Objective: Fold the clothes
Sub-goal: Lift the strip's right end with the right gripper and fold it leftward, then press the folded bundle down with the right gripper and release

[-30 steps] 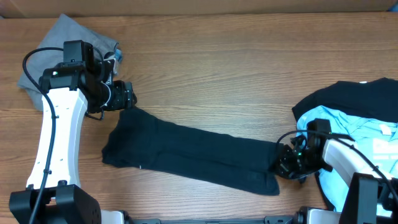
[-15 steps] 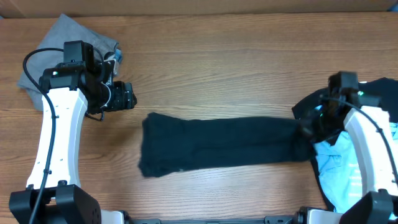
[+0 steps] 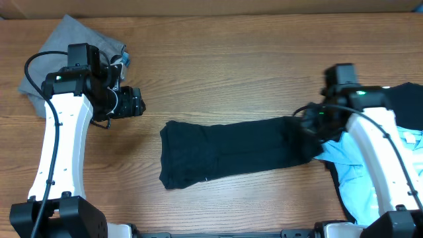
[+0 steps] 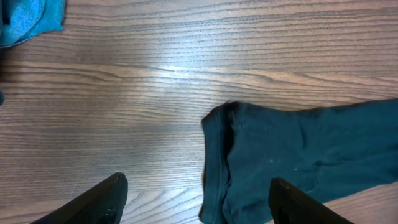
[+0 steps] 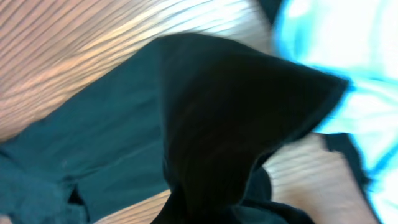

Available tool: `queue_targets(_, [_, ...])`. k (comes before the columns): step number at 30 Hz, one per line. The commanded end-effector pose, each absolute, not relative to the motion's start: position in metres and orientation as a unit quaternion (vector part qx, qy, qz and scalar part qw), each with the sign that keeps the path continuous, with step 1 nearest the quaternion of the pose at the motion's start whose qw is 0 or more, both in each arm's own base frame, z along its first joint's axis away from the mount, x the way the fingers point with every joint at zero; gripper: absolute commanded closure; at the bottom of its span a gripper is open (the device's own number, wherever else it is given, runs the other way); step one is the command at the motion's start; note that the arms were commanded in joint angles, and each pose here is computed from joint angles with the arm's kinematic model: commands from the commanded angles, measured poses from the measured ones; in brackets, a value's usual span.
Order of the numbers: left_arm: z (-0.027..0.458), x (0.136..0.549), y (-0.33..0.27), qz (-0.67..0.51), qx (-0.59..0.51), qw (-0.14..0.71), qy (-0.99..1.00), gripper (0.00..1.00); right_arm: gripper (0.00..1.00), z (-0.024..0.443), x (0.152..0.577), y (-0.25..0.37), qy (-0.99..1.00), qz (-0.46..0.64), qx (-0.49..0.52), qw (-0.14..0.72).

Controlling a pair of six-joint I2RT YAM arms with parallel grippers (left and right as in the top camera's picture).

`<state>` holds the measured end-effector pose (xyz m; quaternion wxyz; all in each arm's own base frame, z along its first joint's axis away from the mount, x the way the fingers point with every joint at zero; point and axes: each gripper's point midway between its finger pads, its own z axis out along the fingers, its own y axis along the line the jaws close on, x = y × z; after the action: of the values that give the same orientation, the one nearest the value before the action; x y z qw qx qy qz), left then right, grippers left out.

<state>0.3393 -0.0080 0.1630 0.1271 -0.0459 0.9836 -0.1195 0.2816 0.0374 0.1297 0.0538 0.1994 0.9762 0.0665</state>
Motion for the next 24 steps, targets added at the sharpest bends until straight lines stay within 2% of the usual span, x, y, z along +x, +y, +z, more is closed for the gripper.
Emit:
queue_targets(1, [0.171, 0.339, -0.010, -0.123, -0.033, 0.137, 0.982, 0.25, 0.95, 0.131, 0.285, 0.070, 0.980, 0.072, 0.174, 0.061])
queue_targets(13, [0.171, 0.338, -0.010, -0.123, -0.033, 0.135, 0.983, 0.25, 0.95, 0.087, 0.283, 0.163, 0.989, 0.104, 0.103, 0.015])
queue_targets(24, [0.171, 0.339, -0.010, -0.123, -0.033, 0.136, 0.983, 0.25, 0.92, 0.060, 0.271, 0.207, 0.991, 0.117, 0.070, -0.014])
